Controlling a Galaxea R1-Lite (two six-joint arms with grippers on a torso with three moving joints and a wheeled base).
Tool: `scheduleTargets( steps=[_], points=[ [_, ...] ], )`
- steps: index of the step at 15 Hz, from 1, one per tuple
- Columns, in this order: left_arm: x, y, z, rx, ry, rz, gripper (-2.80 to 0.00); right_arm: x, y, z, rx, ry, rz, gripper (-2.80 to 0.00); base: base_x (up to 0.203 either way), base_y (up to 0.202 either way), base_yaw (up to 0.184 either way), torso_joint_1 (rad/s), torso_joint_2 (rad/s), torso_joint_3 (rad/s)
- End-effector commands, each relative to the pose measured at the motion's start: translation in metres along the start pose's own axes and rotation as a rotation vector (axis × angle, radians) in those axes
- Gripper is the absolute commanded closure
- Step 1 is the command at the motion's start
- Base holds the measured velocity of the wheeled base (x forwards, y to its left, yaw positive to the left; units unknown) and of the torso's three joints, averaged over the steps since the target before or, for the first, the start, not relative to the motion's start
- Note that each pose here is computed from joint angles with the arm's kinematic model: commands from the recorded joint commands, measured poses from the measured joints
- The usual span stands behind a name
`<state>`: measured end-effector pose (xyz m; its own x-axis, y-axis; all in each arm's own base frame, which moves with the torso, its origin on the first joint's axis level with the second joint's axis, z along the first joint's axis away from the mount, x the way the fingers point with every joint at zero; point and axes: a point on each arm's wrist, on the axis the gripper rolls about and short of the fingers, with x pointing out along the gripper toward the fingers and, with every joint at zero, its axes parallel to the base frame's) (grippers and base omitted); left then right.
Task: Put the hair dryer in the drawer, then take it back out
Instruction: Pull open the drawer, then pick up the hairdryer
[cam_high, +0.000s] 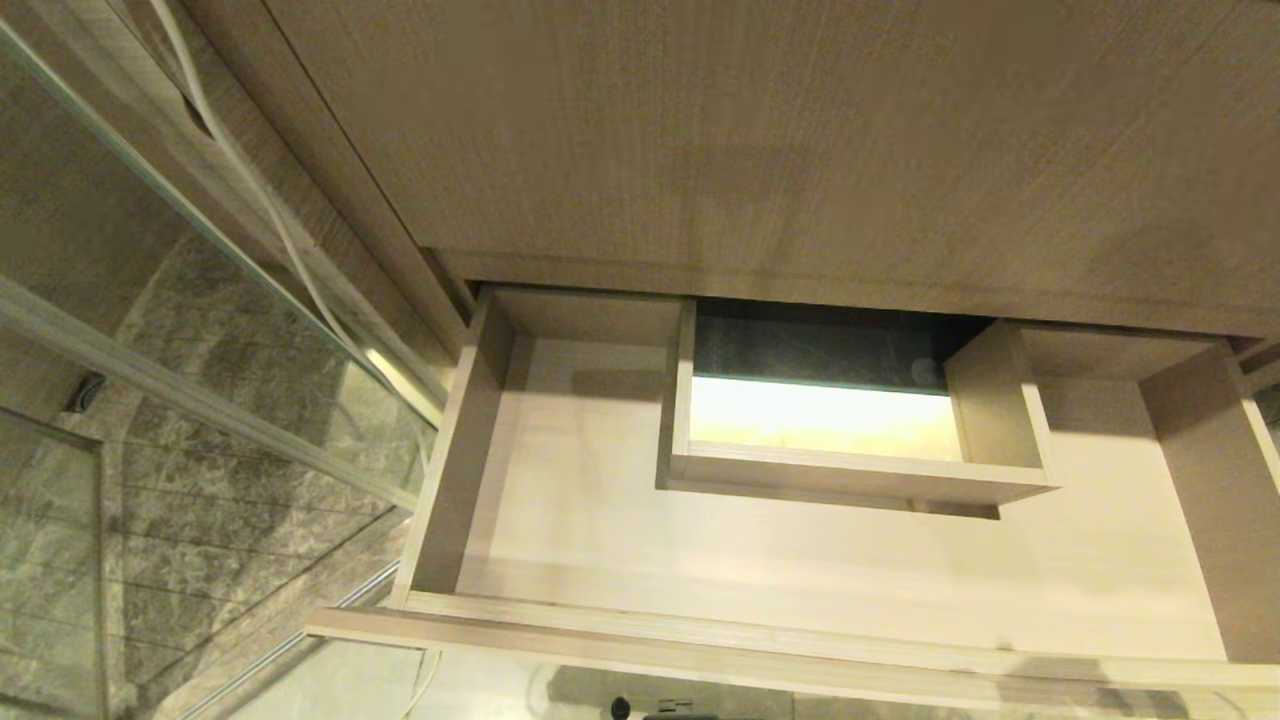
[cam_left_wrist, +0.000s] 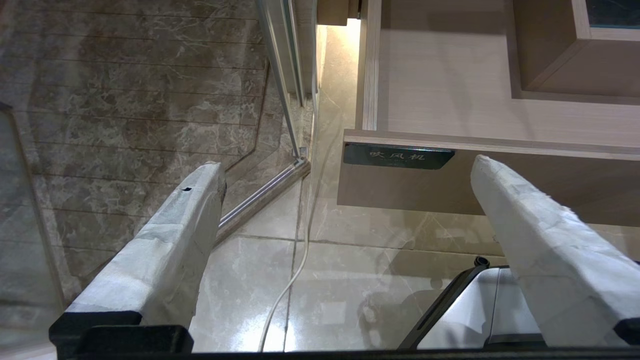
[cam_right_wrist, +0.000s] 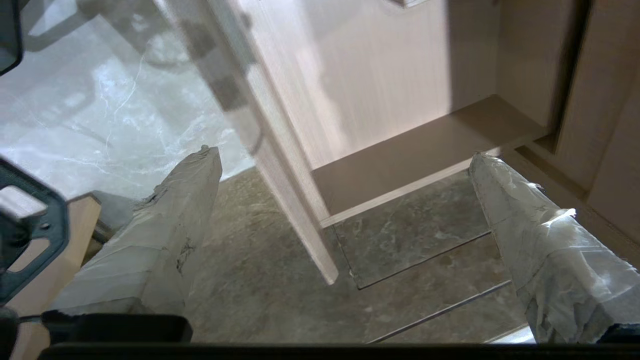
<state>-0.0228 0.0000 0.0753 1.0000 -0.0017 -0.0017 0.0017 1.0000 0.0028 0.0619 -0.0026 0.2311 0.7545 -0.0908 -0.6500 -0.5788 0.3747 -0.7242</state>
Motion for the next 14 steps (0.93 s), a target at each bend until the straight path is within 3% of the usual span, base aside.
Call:
scheduleTargets(
  steps=[1,5,8,14],
  points=[
    [0.000,0.000,0.000,0.000,0.000,0.000,-2.80,0.001,0.006,-0.003,-0.008,0.006,0.009,-2.80,0.000,0.000,0.000,0.000,0.00,0.000],
    [0.000,0.000,0.000,0.000,0.000,0.000,-2.80,0.006,0.012,-0.005,-0.007,0.020,0.027,-2.80,0.000,0.000,0.000,0.000,0.00,0.000],
    [0.000,0.000,0.000,0.000,0.000,0.000,-2.80,0.009,0.007,-0.004,0.043,0.020,-0.022,-2.80,0.000,0.000,0.000,0.000,0.00,0.000],
    [0.000,0.000,0.000,0.000,0.000,0.000,-2.80,0.011,-0.006,-0.011,0.171,0.166,-0.103,-2.80,0.000,0.000,0.000,0.000,0.00,0.000]
  ],
)
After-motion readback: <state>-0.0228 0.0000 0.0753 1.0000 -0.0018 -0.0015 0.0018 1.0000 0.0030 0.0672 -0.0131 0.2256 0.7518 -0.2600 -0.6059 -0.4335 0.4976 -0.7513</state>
